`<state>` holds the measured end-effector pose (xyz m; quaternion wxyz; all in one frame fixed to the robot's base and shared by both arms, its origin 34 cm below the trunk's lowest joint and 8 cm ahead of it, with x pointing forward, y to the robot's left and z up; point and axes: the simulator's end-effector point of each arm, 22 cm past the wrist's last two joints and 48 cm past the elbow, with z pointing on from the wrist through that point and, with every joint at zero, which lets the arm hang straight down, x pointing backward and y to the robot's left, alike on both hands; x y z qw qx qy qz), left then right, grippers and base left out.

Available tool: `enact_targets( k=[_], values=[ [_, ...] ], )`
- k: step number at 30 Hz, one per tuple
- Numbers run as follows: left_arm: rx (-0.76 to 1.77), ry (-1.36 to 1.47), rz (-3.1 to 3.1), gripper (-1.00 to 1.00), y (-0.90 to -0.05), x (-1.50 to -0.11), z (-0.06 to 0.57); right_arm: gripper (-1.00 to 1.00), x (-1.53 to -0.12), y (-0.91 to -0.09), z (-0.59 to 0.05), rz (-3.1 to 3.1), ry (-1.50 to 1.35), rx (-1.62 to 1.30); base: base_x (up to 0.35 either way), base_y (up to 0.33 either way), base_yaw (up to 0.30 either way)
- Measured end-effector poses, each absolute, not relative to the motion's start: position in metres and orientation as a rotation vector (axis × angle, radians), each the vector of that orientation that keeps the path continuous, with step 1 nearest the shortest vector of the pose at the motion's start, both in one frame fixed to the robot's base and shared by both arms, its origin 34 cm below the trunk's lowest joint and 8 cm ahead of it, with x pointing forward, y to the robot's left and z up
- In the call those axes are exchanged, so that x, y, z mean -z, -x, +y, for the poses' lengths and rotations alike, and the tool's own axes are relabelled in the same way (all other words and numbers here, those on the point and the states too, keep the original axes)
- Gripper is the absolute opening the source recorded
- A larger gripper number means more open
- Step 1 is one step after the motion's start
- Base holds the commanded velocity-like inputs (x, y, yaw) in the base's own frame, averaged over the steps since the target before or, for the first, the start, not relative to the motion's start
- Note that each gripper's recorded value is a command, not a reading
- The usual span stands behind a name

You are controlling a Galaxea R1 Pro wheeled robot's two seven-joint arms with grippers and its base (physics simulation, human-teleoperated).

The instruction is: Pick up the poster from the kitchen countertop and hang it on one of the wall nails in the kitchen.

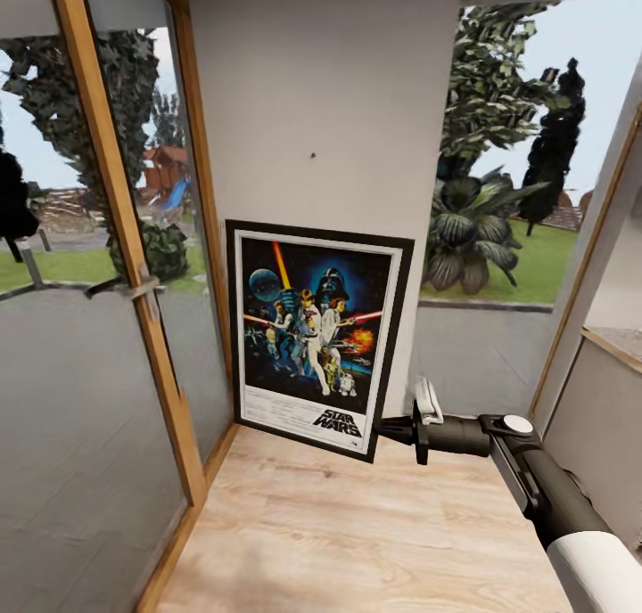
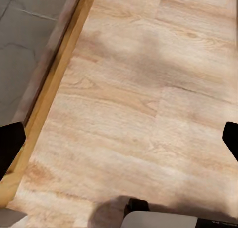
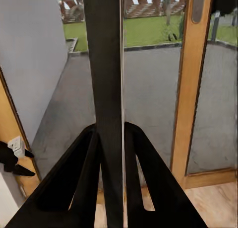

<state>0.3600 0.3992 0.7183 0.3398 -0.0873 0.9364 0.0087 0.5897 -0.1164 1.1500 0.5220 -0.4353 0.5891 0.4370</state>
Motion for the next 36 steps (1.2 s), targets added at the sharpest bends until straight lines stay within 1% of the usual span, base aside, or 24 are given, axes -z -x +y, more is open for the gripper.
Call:
enact_targets(
  k=[6,10,13,16,36],
  values=[
    [-0.023,0.228,2.433,1.0,-0.361,-0.7191,0.3995,-1.0,-1.1514,-0.5894,-0.1164,1.409,1.044,-1.045,0.226,0.246,-0.297],
    [-0.024,0.226,2.428,1.0,-0.3623,-0.7201,0.3998,-1.0,-1.1519,-0.5894,-0.1163,1.408,1.044,-1.045,0.052,0.055,-0.169],
    [-0.024,0.225,2.427,1.0,-0.3626,-0.7203,0.3999,-1.0,-1.1521,-0.5894,-0.1162,1.407,1.044,-1.045,0.043,0.014,-0.047],
    [-0.024,0.226,2.428,1.0,-0.3621,-0.7203,0.4,-1.0,-1.1528,-0.5889,-0.1162,1.406,1.045,-1.044,0.248,0.003,-0.01],
    [-0.025,0.226,2.429,1.0,-0.3617,-0.7202,0.4008,-1.0,-1.1525,-0.5888,-0.1161,1.407,1.045,-1.044,0.331,0.0,-0.001]
  ],
)
